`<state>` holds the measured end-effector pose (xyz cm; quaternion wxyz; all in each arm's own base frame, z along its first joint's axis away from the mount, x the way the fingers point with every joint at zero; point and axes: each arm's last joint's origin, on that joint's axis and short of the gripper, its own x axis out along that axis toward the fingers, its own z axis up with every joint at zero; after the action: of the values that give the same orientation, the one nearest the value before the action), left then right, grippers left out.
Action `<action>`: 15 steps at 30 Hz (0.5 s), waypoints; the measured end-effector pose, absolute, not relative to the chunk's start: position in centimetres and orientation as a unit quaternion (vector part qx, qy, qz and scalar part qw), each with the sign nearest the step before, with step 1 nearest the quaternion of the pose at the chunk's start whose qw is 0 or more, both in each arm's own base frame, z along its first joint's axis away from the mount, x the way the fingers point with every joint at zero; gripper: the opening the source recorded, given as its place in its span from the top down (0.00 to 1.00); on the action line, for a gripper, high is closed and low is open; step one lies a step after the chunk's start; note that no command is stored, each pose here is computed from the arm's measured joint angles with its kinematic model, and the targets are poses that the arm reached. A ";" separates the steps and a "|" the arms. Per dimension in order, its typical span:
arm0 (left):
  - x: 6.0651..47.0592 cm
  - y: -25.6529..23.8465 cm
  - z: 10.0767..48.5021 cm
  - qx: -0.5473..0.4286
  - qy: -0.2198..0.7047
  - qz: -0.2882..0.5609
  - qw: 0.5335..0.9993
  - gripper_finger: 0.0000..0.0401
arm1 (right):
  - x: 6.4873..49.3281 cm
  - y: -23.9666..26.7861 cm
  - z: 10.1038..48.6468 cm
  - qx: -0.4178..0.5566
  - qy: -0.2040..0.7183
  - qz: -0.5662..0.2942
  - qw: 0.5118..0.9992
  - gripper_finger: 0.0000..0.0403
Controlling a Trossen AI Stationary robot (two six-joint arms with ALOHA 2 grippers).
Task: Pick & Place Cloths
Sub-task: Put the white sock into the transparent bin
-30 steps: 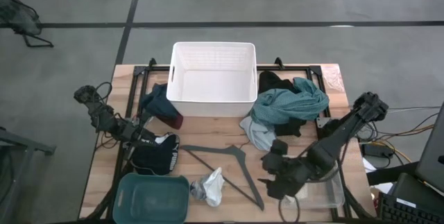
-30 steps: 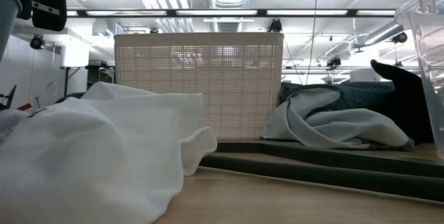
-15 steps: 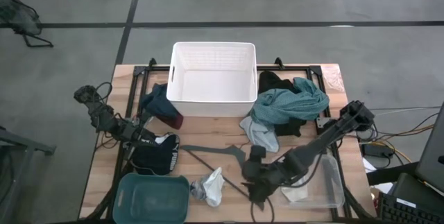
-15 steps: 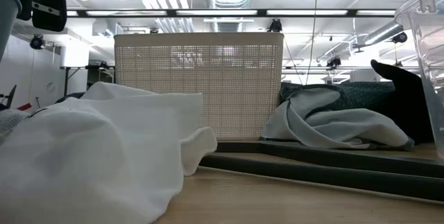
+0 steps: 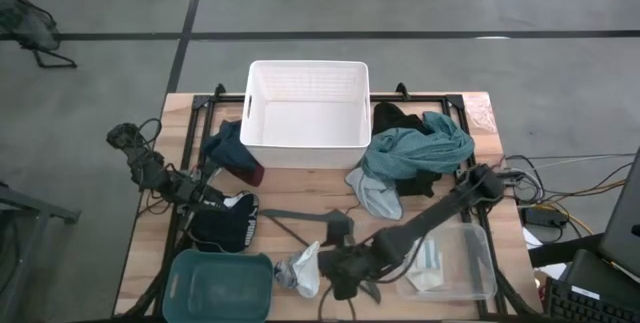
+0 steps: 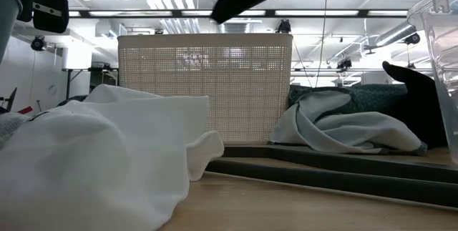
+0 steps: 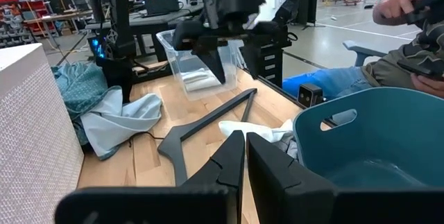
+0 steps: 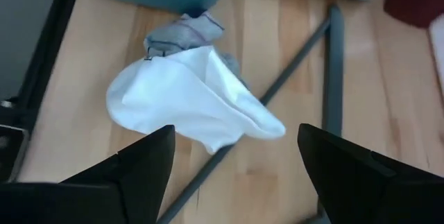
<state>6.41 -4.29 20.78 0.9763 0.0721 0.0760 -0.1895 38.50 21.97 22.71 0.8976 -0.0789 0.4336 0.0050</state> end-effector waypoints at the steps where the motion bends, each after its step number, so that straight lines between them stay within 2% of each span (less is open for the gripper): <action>1: 6.4 -4.3 20.8 0.072 0.076 -0.189 0.976 0.94 | 39.0 22.0 22.4 -0.085 0.438 0.008 0.895 0.27; 15: 6.4 -4.3 20.8 0.073 0.077 -0.190 0.976 0.94 | 43.1 21.4 19.0 -0.121 0.496 0.037 0.859 0.38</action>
<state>6.40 -4.29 20.75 0.9761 0.0728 0.0770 -0.1897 43.06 21.39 19.01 0.8590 -0.1214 0.4961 0.0370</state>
